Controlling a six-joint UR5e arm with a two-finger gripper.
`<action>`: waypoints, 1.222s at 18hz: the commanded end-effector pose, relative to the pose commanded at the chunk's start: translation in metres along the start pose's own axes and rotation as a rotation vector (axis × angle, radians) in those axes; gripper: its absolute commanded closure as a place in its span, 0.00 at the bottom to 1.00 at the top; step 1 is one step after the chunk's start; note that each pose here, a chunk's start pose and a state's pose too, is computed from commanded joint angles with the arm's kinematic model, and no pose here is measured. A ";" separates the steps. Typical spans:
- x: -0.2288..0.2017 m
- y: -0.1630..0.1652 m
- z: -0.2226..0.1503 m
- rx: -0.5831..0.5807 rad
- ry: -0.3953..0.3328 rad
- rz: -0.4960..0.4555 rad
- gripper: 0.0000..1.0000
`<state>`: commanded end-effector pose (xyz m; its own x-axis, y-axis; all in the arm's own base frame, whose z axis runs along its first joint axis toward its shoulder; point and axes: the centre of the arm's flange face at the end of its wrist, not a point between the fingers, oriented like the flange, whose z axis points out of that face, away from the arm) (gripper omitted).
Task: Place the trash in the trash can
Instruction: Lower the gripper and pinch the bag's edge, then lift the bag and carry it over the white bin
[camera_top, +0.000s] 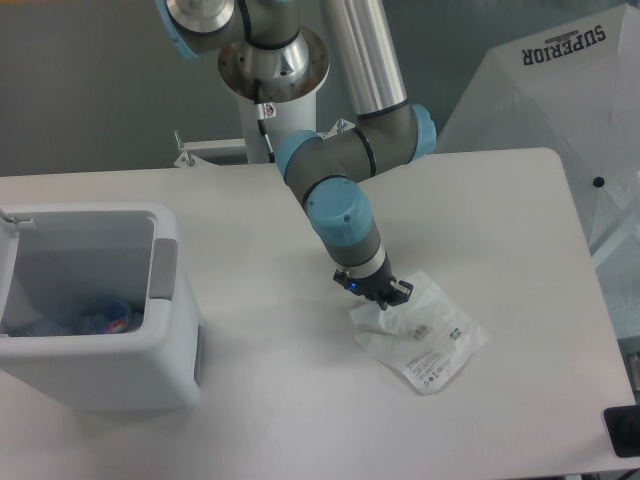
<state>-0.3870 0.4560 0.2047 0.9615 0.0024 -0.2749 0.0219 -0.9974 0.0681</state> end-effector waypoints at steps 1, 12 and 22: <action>-0.005 0.001 -0.010 0.012 -0.011 -0.008 1.00; -0.081 0.029 -0.245 0.443 0.140 -0.141 1.00; -0.037 0.038 -0.371 0.852 0.303 -0.153 1.00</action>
<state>-0.3200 0.4448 0.5733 0.9981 0.0379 0.0486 0.0613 -0.6996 -0.7119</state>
